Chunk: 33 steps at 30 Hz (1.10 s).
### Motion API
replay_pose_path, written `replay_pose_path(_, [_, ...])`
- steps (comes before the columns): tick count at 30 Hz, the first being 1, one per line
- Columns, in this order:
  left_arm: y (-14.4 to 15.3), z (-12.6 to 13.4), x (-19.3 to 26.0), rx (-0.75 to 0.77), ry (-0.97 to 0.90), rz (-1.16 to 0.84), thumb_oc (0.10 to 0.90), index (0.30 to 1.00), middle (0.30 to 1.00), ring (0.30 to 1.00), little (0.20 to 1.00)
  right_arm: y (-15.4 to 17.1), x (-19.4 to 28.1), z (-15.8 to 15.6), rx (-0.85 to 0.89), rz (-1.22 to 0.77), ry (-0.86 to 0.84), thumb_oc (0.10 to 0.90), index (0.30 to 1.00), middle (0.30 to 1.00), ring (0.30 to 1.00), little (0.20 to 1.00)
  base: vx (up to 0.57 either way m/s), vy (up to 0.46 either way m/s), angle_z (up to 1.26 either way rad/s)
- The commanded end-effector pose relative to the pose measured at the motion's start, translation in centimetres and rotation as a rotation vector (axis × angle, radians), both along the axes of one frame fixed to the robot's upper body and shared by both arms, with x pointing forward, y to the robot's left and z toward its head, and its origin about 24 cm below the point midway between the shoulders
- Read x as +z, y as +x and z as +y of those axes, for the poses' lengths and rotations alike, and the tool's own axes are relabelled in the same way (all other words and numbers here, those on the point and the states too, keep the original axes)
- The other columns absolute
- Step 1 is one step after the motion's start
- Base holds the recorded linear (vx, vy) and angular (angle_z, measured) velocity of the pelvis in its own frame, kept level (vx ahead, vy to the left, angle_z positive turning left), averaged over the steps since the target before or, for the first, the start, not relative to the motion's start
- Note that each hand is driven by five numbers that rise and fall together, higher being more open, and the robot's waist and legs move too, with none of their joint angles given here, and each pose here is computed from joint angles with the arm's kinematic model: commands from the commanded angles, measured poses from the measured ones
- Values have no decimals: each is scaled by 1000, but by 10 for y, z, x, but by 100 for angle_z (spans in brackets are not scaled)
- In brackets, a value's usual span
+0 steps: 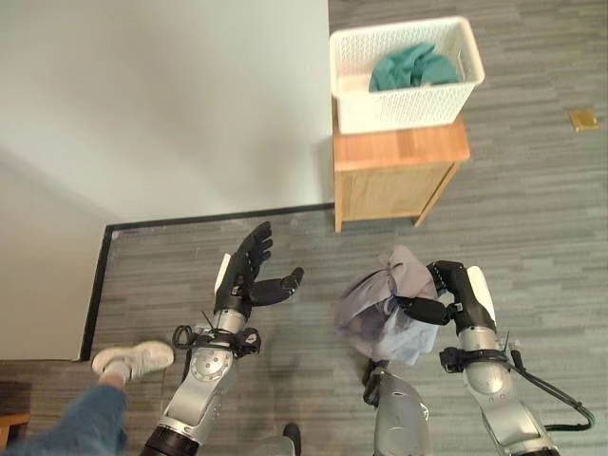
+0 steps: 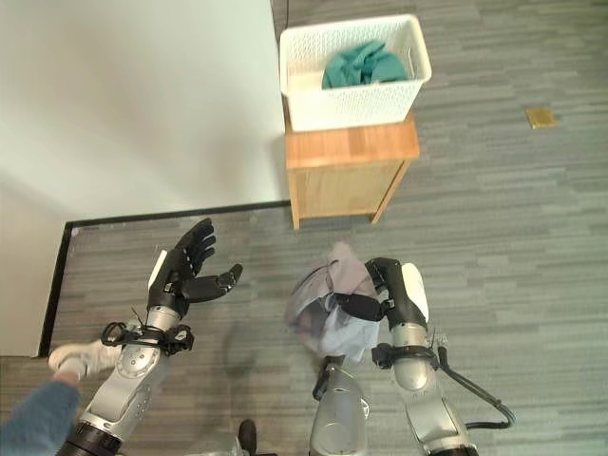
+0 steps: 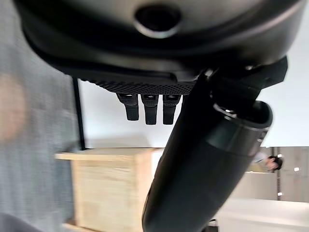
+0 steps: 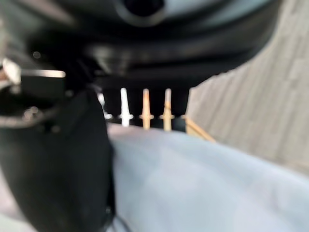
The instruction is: Pick up bed clothes into laundry basket.
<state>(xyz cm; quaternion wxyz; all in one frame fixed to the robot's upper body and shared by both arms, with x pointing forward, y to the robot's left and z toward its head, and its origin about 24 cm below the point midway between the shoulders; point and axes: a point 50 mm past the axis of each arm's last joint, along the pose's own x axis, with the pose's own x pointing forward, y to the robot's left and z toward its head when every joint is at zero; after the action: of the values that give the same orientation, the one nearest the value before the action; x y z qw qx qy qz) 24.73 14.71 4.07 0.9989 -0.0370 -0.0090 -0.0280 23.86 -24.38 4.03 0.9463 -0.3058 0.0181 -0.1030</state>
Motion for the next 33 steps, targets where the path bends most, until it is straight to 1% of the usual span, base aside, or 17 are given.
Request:
replay_pose_path(1, [2, 4, 53, -3, -48, -262, 800, 900, 900, 900, 900, 13, 58, 31, 152, -320, 36, 400, 300, 300, 300, 300, 161, -209, -67])
replay_pose_path(2, [3, 4, 53, -3, -47, -264, 800, 900, 900, 900, 900, 13, 58, 31, 151, -322, 36, 400, 300, 300, 300, 300, 175, -162, -79])
replay_pose_path(6, [4, 7, 60, 31, -64, -293, 800, 900, 900, 900, 900, 25, 77, 38, 193, -378, -49, 400, 300, 300, 300, 300, 430, 40, -48])
replay_pose_path(9, [1, 10, 55, 40, -57, -283, 800, 900, 900, 900, 900, 23, 92, 48, 240, -461, -111, 400, 300, 300, 300, 300, 556, 200, -76])
replay_pose_path(13, [-6, 8, 48, 36, -76, -260, 800, 900, 900, 900, 900, 15, 110, 55, 256, -574, -162, 400, 300, 300, 300, 300, 455, 78, -41])
replay_pose_path(14, [-7, 6, 44, 23, -68, -242, 800, 900, 900, 900, 900, 15, 118, 57, 248, -626, -171, 400, 300, 300, 300, 300, 429, 115, -12])
replay_pose_path(18, [-4, 0, 41, -29, -29, -218, 800, 900, 900, 900, 900, 19, 128, 57, 213, -683, -190, 400, 300, 300, 300, 300, 322, 107, 6])
replay_pose_path(23, [8, -6, 60, -49, 29, -303, 800, 900, 900, 900, 900, 20, 146, 59, 177, -772, -251, 400, 300, 300, 300, 300, 194, 137, -1])
replay_pose_path(27, [13, -11, 75, -66, 14, -367, 800, 900, 900, 900, 900, 15, 136, 52, 134, -735, -234, 400, 300, 300, 300, 300, 145, -86, 36])
replay_pose_path(29, [14, -13, 74, -72, 20, -360, 800, 900, 900, 900, 900, 16, 129, 50, 106, -718, -232, 400, 300, 300, 300, 300, 91, -146, 48])
replay_pose_path(30, [10, -15, 74, -93, 3, -368, 800, 900, 900, 900, 900, 6, 127, 46, 103, -697, -249, 400, 300, 300, 300, 300, 74, -112, 67])
replay_pose_path(33, [7, -16, 66, -90, -4, -334, 800, 900, 900, 900, 900, -1, 140, 54, 124, -784, -182, 400, 300, 300, 300, 300, 104, -97, 36])
